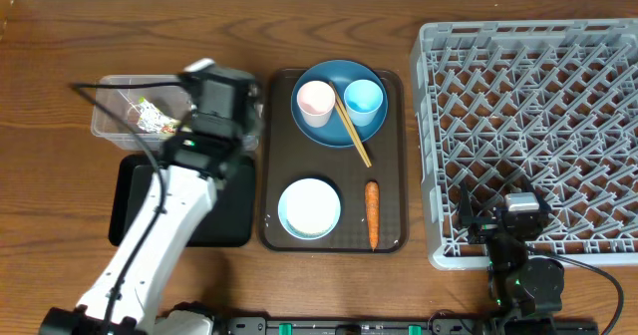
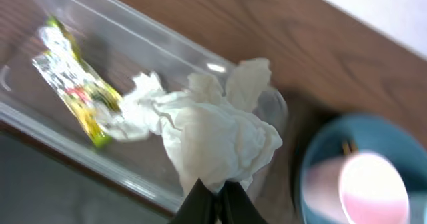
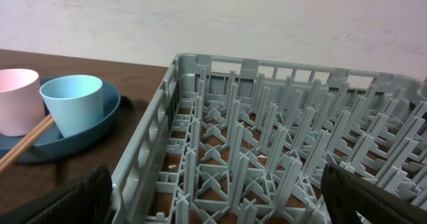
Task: Sort waste into correct bins and load items into the dishwasher rack
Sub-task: 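Carry the tissue left and release it into the clear bin, then move the left gripper right over the carrot and grasp it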
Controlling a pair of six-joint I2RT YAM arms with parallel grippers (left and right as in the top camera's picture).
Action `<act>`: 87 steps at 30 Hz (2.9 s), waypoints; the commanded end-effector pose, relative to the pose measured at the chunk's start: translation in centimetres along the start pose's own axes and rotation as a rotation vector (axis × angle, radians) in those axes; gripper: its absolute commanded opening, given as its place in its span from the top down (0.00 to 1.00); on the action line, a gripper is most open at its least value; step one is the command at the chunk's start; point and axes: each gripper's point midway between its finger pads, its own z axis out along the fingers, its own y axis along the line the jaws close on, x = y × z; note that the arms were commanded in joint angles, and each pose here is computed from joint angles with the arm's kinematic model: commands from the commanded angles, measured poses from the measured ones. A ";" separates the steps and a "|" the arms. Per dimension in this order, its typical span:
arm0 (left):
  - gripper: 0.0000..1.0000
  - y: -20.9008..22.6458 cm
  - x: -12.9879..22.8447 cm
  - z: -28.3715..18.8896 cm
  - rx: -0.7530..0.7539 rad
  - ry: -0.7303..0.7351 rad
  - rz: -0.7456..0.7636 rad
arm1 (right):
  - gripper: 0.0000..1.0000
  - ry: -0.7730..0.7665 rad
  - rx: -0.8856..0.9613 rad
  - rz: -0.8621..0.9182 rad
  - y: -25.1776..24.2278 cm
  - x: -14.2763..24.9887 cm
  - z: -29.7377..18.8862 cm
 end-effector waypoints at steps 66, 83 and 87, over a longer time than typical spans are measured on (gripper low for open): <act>0.34 -14.5 29.6 -8.5 0.295 0.440 0.550 | 0.01 0.007 -0.021 -0.011 0.6 0.2 0.0; 0.38 -13.8 33.0 -4.4 0.217 0.449 0.593 | 0.01 0.007 -0.021 -0.012 0.6 0.2 0.0; 0.53 -13.5 33.4 -3.9 0.202 0.455 0.602 | 0.01 0.007 -0.021 -0.011 0.6 0.2 0.0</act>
